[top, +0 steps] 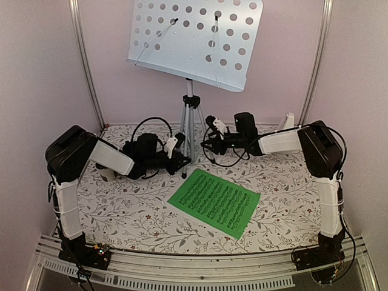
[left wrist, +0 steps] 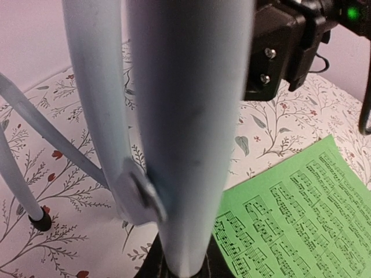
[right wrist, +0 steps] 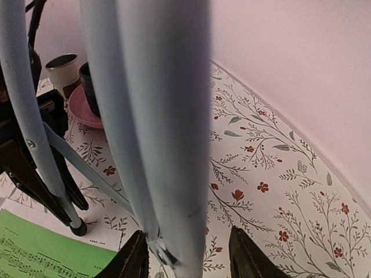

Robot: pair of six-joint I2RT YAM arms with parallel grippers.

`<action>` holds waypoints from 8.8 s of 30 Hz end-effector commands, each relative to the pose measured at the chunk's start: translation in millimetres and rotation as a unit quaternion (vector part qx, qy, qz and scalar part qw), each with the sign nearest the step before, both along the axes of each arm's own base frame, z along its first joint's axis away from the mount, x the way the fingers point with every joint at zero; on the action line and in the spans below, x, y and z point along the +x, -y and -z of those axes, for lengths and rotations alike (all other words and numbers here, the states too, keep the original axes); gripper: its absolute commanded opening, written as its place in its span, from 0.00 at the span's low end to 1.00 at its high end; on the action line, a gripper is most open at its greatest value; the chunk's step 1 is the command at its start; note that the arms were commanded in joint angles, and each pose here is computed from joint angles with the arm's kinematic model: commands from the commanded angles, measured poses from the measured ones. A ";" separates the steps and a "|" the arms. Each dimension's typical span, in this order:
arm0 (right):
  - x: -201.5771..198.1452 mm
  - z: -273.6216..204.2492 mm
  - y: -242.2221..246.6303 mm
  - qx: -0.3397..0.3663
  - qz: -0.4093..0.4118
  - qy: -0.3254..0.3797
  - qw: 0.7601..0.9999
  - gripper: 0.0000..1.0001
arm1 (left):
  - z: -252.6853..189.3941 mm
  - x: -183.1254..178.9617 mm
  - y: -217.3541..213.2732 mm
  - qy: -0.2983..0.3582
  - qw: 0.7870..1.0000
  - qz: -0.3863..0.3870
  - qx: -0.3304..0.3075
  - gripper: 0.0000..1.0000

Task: Set up the instrument practice props

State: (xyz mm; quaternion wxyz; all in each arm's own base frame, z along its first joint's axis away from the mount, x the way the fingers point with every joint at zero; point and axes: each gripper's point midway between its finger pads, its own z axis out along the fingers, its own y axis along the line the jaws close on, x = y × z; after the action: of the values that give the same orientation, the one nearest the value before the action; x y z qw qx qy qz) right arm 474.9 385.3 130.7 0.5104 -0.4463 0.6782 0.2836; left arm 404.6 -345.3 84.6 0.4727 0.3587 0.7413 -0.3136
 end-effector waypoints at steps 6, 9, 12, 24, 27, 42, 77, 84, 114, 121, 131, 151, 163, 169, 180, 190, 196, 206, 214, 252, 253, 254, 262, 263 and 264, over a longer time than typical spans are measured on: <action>2.9 27.7 5.2 -0.065 0.010 0.014 0.998 0.18 | -29.3 10.7 -10.6 0.030 1.000 -0.004 0.004 0.00; 1.9 24.4 8.9 -0.072 0.014 0.020 0.997 0.07 | -38.1 14.1 -20.2 0.039 0.999 -0.019 0.011 0.00; 4.6 15.2 12.8 -0.073 0.029 0.029 0.997 0.00 | -39.7 15.5 -31.9 0.043 0.998 -0.037 0.017 0.00; 20.6 11.1 46.3 -0.119 0.126 0.053 0.983 0.00 | -49.0 29.6 -88.2 0.055 0.991 -0.117 0.042 0.00; 26.4 8.3 61.9 -0.128 0.152 0.060 0.978 0.00 | -46.5 30.6 -98.1 0.048 0.990 -0.130 0.042 0.00; 34.0 13.5 124.5 -0.156 0.193 0.060 0.967 0.00 | -17.9 39.7 -122.4 0.031 0.983 -0.167 0.070 0.00; 13.9 42.2 75.4 -0.179 0.103 0.046 0.977 0.43 | -13.6 29.4 -39.4 0.024 0.997 -0.056 0.044 0.48; 21.6 44.6 82.8 -0.201 0.134 0.053 0.969 0.22 | 7.2 28.5 -39.2 -0.001 0.995 -0.065 0.070 0.25; 39.0 41.9 231.4 -0.323 0.312 0.066 0.891 0.00 | 10.9 15.7 -128.5 -0.044 0.973 -0.188 0.125 0.00; 41.7 38.5 230.0 -0.311 0.295 0.059 0.902 0.00 | 12.0 15.6 -130.3 -0.042 0.972 -0.195 0.126 0.00; 27.3 33.0 174.8 -0.300 0.243 0.082 0.919 0.13 | 18.9 5.3 -100.3 -0.040 0.975 -0.160 0.147 0.00; -71.0 -23.4 65.5 -0.154 0.146 0.026 0.977 0.69 | -8.9 -12.4 -79.9 -0.039 0.986 -0.129 0.103 0.58; -122.2 13.6 4.7 -0.125 0.062 -0.102 0.985 0.70 | 4.6 -58.0 -123.5 -0.123 0.963 -0.231 0.064 0.55; -124.9 11.9 7.3 -0.123 0.064 -0.113 0.984 0.70 | 37.4 -84.3 -130.0 -0.174 0.948 -0.244 0.110 0.53; -96.4 -19.6 54.7 -0.095 0.117 -0.120 0.981 0.72 | 85.0 -124.8 -105.0 -0.233 0.937 -0.197 0.171 0.42; -77.2 -42.8 95.7 -0.075 0.164 -0.109 0.978 0.73 | 92.6 -172.5 -38.3 -0.247 0.949 -0.096 0.169 0.33; -70.6 -41.6 112.1 -0.072 0.178 -0.113 0.975 0.73 | 71.3 -196.0 1.6 -0.252 0.957 -0.050 0.132 0.35; -61.8 -17.6 87.2 -0.070 0.111 -0.094 0.987 0.71 | -6.7 -112.2 -49.0 -0.120 0.983 -0.120 0.074 0.52; -36.0 -11.0 63.3 -0.090 0.062 -0.047 0.993 0.71 | -13.3 -39.9 -76.8 -0.084 0.982 -0.135 0.102 0.58; 19.8 22.5 161.2 -0.178 0.179 -0.013 0.968 0.00 | 20.1 -42.1 -79.8 -0.090 0.981 -0.100 0.137 0.00; 21.6 24.0 165.0 -0.182 0.183 -0.012 0.966 0.00 | 23.0 -47.0 -75.8 -0.092 0.981 -0.095 0.140 0.00; 23.7 25.2 167.6 -0.184 0.186 -0.012 0.965 0.00 | 26.7 -52.3 -71.0 -0.097 0.981 -0.090 0.141 0.00; 34.5 19.8 155.5 -0.158 0.165 -0.003 0.973 0.00 | 36.2 -109.0 -5.2 -0.122 0.985 -0.041 0.117 0.00; 35.1 19.7 153.8 -0.157 0.163 -0.001 0.974 0.00 | 37.4 -113.3 -1.2 -0.127 0.984 -0.044 0.113 0.00; 35.3 19.7 151.9 -0.157 0.159 0.000 0.975 0.00 | 37.4 -117.2 1.9 -0.131 0.984 -0.050 0.109 0.00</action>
State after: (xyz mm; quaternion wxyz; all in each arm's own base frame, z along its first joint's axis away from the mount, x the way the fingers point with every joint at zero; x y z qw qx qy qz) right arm 454.8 297.1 103.9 0.4481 -0.4940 0.7253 0.1707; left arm 340.9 -330.6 84.7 0.4165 0.3082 0.8219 -0.2366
